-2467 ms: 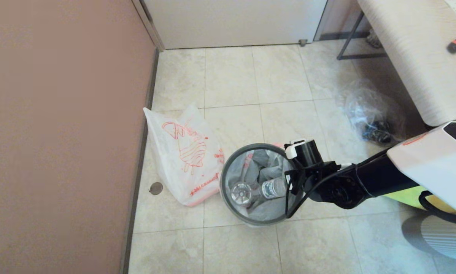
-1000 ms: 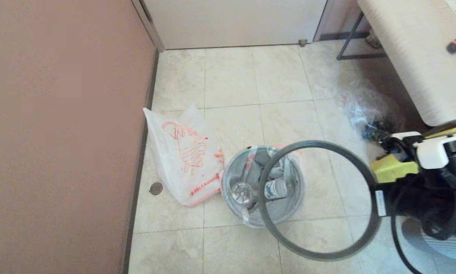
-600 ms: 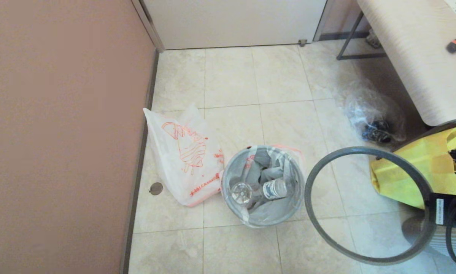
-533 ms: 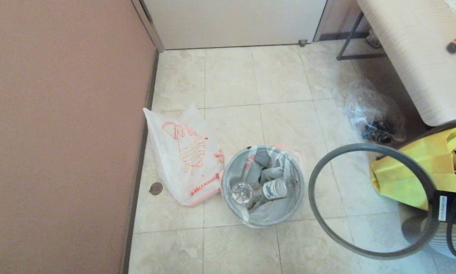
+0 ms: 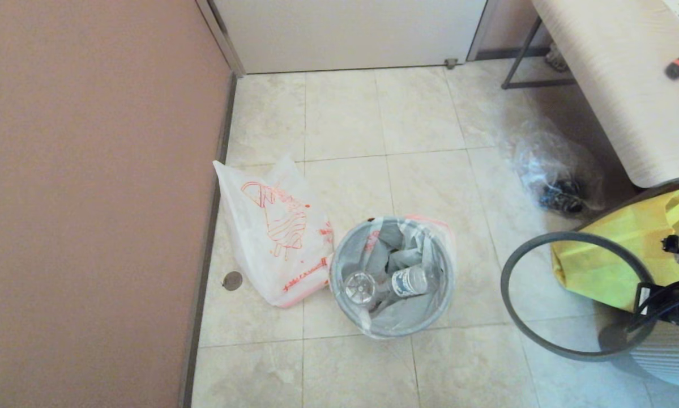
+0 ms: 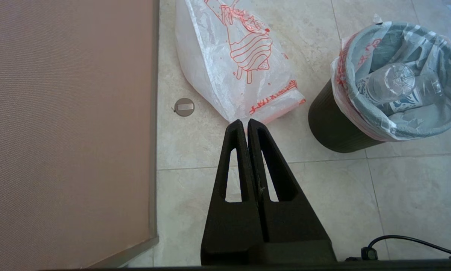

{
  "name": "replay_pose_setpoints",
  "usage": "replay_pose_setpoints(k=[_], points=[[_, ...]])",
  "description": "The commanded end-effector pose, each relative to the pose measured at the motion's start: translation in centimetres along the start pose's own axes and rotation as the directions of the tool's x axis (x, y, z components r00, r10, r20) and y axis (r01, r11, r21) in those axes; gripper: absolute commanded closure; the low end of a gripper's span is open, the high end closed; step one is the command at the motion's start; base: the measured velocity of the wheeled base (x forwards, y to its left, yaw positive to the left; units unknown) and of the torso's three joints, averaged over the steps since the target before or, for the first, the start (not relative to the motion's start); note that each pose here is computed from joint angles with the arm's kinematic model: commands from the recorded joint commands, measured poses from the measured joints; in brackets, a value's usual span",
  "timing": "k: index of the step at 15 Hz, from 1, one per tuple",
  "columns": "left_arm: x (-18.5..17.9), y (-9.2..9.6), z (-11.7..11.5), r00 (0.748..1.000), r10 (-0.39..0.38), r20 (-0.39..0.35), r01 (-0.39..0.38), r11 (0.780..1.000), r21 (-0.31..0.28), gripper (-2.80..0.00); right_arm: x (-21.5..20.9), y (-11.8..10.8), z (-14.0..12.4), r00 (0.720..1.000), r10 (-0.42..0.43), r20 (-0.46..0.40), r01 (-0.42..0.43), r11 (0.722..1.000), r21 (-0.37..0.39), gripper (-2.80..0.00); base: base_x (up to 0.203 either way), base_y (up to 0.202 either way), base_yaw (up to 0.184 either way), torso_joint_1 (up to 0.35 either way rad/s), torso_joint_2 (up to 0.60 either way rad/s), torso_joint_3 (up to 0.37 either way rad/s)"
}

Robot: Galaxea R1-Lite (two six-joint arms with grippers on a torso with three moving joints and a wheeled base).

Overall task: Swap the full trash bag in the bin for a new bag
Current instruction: Place the trash can ring on the floor, then place the trash bag on the floor

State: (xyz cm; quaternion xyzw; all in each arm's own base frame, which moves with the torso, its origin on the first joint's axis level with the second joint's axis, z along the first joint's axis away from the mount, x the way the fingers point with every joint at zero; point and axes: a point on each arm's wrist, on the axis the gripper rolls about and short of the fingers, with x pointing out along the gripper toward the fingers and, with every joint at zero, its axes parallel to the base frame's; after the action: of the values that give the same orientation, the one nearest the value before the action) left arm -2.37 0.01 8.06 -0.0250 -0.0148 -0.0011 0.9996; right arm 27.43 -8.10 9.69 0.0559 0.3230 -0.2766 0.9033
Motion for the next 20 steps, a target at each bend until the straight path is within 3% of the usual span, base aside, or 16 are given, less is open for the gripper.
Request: replay_pose_setpoints(k=[1, 5, 8, 10, 11, 13, 15, 20], points=[[0.0, 0.0, 0.0, 1.000, 0.000, 0.001, 0.000, 1.000, -0.001, 0.00, 4.1, 0.9, -2.5, 0.995, -0.017, -0.102, 0.013, 0.999, -0.035, 0.00, 0.000, 0.000, 0.000, 0.000, 0.00, 0.000], [0.0, 0.0, 0.0, 1.000, 0.000, 0.001, 0.000, 1.000, -0.001, 0.00, 9.9, 3.4, -6.4, 0.992, -0.012, -0.122, -0.002, 0.994, -0.107, 0.00, 0.000, 0.000, 0.000, 0.000, 0.00, 0.000], [0.0, 0.0, 0.0, 1.000, 0.000, 0.001, 0.000, 1.000, -0.001, 0.00, 11.6, 6.9, -9.4, 0.992, 0.033, -0.121, -0.058, 0.977, -0.205, 0.00, 0.000, 0.000, 0.000, 0.000, 0.00, 0.000], [0.0, 0.0, 0.0, 1.000, 0.000, 0.001, 0.000, 1.000, -0.001, 0.00, 12.8, 7.9, -10.7, 0.993, 0.043, -0.109, -0.068, 0.969, -0.236, 0.00, 0.000, 0.000, 0.000, 0.000, 0.00, 0.000], [0.0, 0.0, 0.0, 1.000, 0.000, 0.001, 0.000, 1.000, -0.001, 0.00, 13.2, 8.2, -10.9, 0.996, 0.048, -0.072, -0.065, 0.963, -0.262, -2.80, 0.000, 0.000, 0.000, 0.000, 0.00, 0.000], [0.0, 0.0, 0.0, 1.000, 0.000, 0.000, 0.000, 1.000, -0.001, 0.00, 13.4, 8.2, -11.0, 1.000, 0.015, -0.008, -0.017, 0.955, -0.295, -2.80, 0.000, 0.000, 0.000, 0.000, 0.00, 0.000], [0.0, 0.0, 0.0, 1.000, 0.000, 0.000, 0.000, 1.000, -0.001, 0.00, 12.6, 7.5, -11.2, 1.000, -0.011, 0.001, 0.010, 0.949, -0.316, -2.80, 0.000, 0.000, 0.000, 0.000, 0.00, 0.000], [0.0, 0.0, 0.0, 1.000, 0.000, 0.000, 0.000, 1.000, -0.001, 0.00, 6.5, 5.1, -10.4, 0.998, 0.007, 0.065, 0.015, 0.941, -0.338, -2.80, 0.000, 0.000, 0.000, 0.000, 0.00, 0.000]])
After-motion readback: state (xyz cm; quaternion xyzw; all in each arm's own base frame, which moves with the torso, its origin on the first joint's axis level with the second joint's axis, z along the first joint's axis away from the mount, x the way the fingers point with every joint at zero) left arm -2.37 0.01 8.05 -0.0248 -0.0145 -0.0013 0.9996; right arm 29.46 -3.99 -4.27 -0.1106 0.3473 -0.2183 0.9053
